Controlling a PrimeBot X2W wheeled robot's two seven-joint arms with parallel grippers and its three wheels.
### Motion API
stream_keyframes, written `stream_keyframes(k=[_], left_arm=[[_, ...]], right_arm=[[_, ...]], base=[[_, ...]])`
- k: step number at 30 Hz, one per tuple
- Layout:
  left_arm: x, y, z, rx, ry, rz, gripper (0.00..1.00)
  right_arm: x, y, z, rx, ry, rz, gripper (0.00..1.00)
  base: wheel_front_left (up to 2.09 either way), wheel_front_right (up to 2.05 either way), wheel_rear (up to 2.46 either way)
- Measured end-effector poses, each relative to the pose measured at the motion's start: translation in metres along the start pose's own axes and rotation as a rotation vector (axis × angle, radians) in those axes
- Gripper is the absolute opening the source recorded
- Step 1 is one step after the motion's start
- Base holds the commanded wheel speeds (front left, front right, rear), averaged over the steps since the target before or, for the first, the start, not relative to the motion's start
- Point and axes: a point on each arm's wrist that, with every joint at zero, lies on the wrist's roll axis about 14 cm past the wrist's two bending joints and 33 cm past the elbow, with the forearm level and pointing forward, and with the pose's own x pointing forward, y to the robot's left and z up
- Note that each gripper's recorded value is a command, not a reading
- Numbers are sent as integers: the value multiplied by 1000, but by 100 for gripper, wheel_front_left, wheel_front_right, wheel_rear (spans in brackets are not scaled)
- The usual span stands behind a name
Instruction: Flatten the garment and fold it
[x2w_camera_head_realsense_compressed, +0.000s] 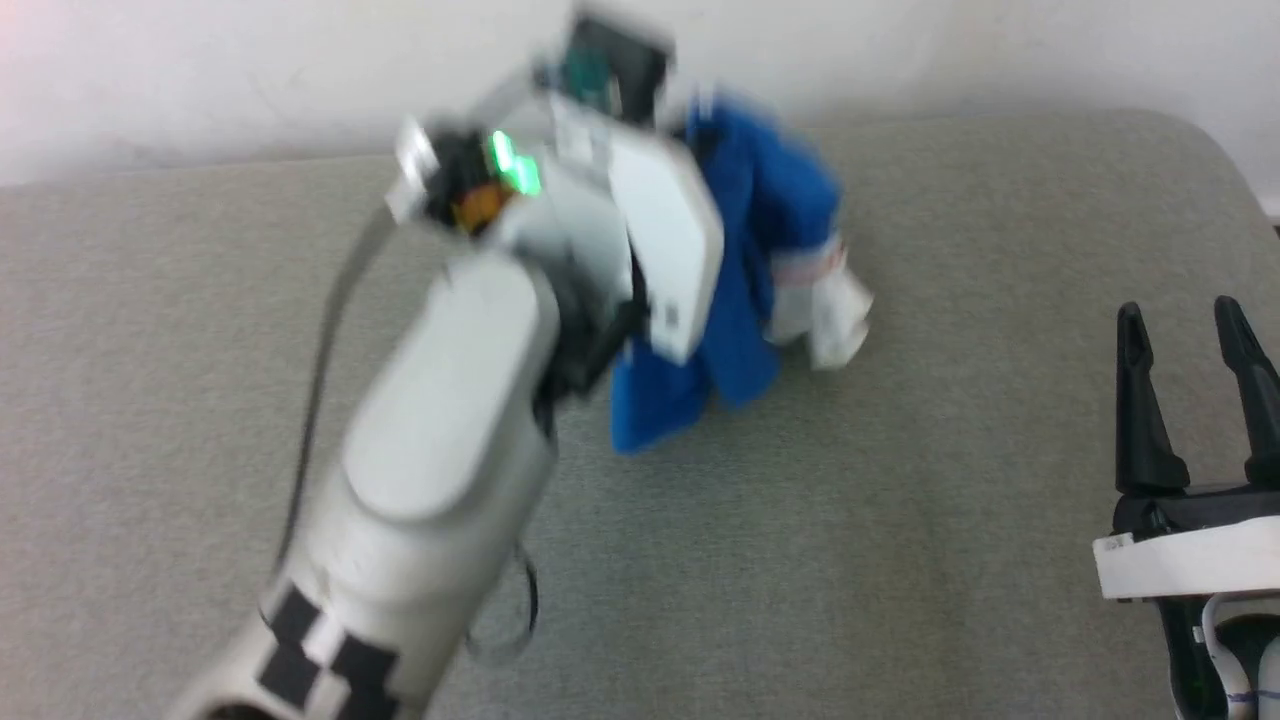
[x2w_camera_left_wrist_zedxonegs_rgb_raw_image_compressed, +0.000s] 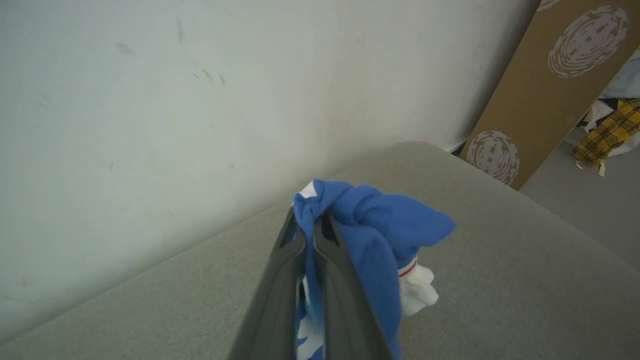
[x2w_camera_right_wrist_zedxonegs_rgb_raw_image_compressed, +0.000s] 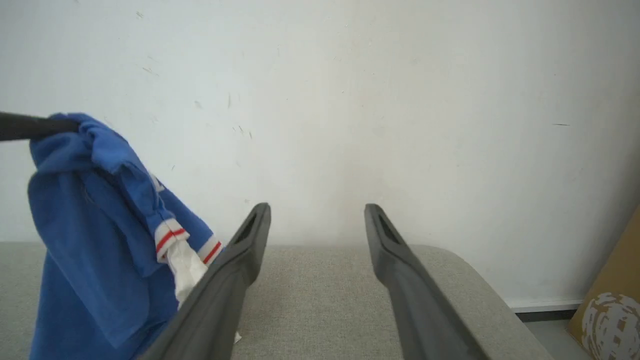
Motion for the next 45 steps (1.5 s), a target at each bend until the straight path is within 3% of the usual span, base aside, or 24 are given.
stream_keyframes(k=[9, 10, 11, 16, 22, 27, 31, 37, 45], left_arm=[[-15, -44, -173, -115, 347, -53, 2], [-19, -47, -187, -125, 375, -54, 37], [-23, -47, -196, -148, 383, -38, 100], [-21, -38, -176, -207, 243, 21, 100], [-29, 0, -65, -269, -216, 141, 100], [-92, 53, 7, -124, -585, 326, 100], [-139, 65, -6, -14, -612, 426, 100], [-185, 61, -48, -17, -531, 521, 100], [-196, 50, -67, -21, -487, 546, 100]], right_arm=[[-6, -11, -11, 3, 40, -33, 100], [-6, -11, -13, 3, 45, -33, 100], [-6, -11, -14, 4, 49, -33, 100], [-9, -10, -12, 8, 46, -30, 100], [-15, -12, -5, 10, 34, -35, 100], [-23, -13, -6, 15, 43, -40, 100], [-31, -13, -6, 22, 49, -46, 100], [-47, -18, -9, 25, 75, -65, 100], [-44, -4, -19, 60, 123, -24, 100]], base=[[0, 0, 0], [0, 0, 0], [0, 0, 0], [0, 0, 0], [0, 0, 0], [0, 0, 0], [0, 0, 0], [0, 0, 0], [0, 0, 0]])
